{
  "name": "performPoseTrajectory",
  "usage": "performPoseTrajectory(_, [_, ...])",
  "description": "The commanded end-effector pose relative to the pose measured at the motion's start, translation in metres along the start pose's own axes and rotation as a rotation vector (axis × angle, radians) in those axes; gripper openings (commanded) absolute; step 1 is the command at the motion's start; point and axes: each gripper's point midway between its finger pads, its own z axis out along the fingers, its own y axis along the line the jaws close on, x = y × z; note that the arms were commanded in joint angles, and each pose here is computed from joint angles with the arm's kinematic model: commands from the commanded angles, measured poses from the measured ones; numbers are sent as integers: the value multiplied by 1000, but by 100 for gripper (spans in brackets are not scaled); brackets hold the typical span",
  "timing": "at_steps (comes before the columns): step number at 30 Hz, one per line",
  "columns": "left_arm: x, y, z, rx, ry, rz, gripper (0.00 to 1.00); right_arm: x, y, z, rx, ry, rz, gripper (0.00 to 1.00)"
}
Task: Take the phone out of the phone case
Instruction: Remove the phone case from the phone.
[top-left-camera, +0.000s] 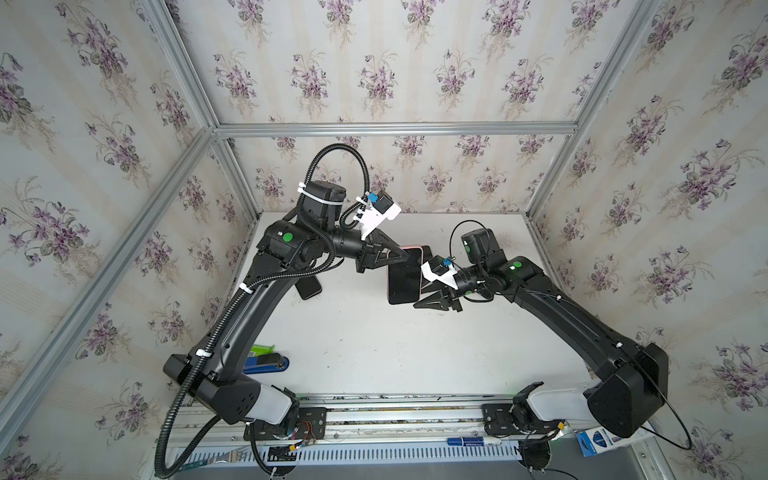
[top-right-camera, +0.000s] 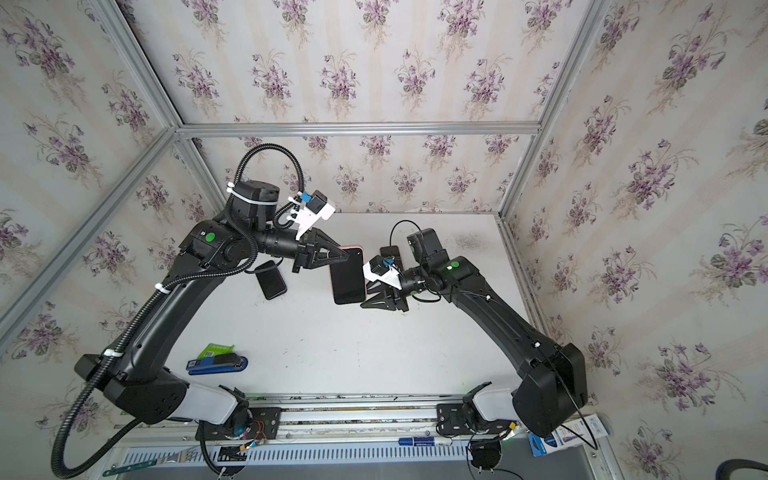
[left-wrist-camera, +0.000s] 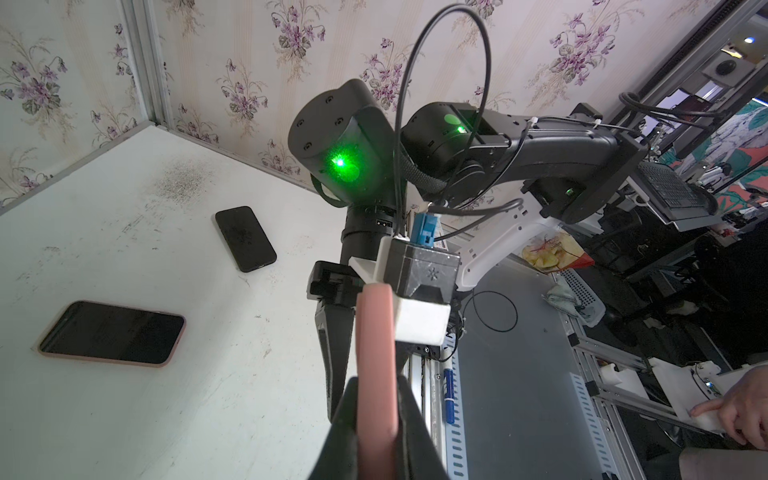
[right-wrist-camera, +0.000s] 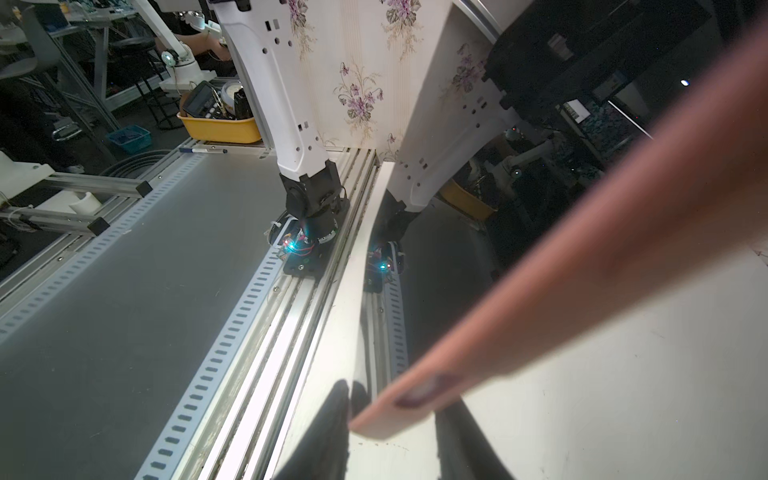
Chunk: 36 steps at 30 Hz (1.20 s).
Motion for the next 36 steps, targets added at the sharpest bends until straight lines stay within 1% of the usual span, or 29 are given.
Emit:
performPoseTrajectory(1, [-10,-6,-2,29,-33,56,0,-6,9,-2,-25,-22,7,29])
performPoseTrajectory(3, [-11,-5,-2,33,-33,55,0,-5,10,-2,-23,-21,6,23])
performPoseTrajectory(7, [-11,-6,-3,32,-36,60,0,-5,12,-3,-24,-16,6,15])
performPoseTrajectory(11, [-12,-8,-3,41,-38,60,0,-3,15,-4,-29,-11,4,9])
performPoseTrajectory(16, [-14,-10,-5,44,-44,66,0,3,17,-4,-37,24,-6,8])
performPoseTrajectory(27, [-24,-12,-2,64,-53,46,0,-6,12,-1,-51,17,-58,10])
performPoseTrajectory(31, [-37,-11,0,69,-70,39,0,-9,13,6,-70,18,-95,11])
performPoseTrajectory(36, [-52,-9,1,75,-88,28,0,-9,9,10,-65,17,-134,14])
